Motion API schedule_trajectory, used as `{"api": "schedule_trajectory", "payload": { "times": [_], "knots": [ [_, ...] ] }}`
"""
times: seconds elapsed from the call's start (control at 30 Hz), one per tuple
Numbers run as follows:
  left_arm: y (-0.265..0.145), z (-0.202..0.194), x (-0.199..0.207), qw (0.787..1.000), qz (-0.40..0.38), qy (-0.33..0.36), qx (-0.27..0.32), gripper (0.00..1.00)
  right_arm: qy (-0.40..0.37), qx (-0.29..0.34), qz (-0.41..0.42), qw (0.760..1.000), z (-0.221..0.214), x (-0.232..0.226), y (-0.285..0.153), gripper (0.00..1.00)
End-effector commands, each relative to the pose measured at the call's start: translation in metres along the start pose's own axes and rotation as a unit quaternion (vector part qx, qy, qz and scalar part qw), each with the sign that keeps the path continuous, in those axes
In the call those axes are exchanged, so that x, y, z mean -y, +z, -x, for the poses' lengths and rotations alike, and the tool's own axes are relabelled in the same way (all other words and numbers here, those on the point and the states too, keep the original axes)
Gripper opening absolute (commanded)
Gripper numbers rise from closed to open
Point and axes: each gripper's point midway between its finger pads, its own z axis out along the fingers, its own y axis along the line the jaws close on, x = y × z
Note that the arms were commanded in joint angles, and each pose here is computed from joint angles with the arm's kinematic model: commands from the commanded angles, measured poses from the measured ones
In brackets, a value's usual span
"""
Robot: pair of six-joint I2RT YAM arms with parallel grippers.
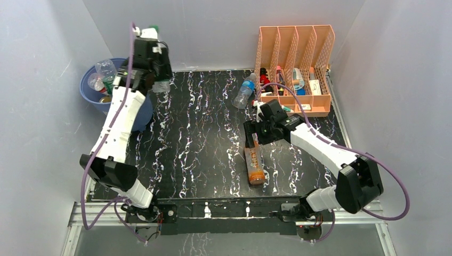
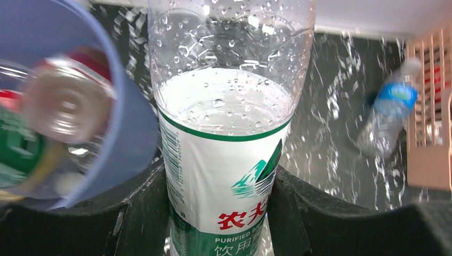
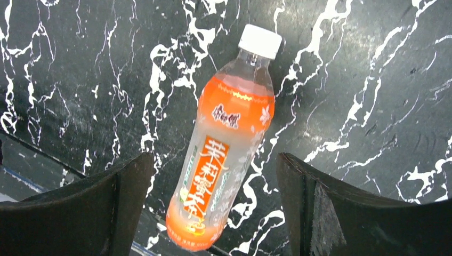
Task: Put the plastic bottles in the bin
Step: Place the plastic bottle in the trash bin.
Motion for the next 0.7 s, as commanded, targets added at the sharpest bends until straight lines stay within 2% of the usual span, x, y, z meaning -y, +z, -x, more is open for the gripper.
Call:
{"api": "schedule_trajectory", "payload": {
  "times": [0.0,0.13,0.3,0.5,0.67],
  "knots": [
    [-0.023,0.051,-0.051,0.997,0.039,-0.016,0.062,0.51,0.008,0.020,0.021,1.000,-0.002,-0.009,-0.013,0.96],
    [-0.010,0.071,-0.082,0.993,0.080,-0.033,0.079,0.51,0.007,0.027,0.036,0.999,-0.005,-0.013,-0.014,0.96],
    [0.007,0.078,-0.116,0.988,0.116,-0.052,0.084,0.52,0.002,0.027,0.062,0.998,-0.008,-0.022,-0.010,0.96],
    [0.034,0.061,-0.142,0.985,0.153,-0.061,0.057,0.52,-0.005,0.017,0.083,0.996,-0.010,-0.029,0.004,0.96],
    [0.031,0.050,-0.162,0.978,0.182,-0.077,0.060,0.52,-0.009,0.003,0.089,0.996,-0.017,-0.032,0.017,0.96]
  ]
}}
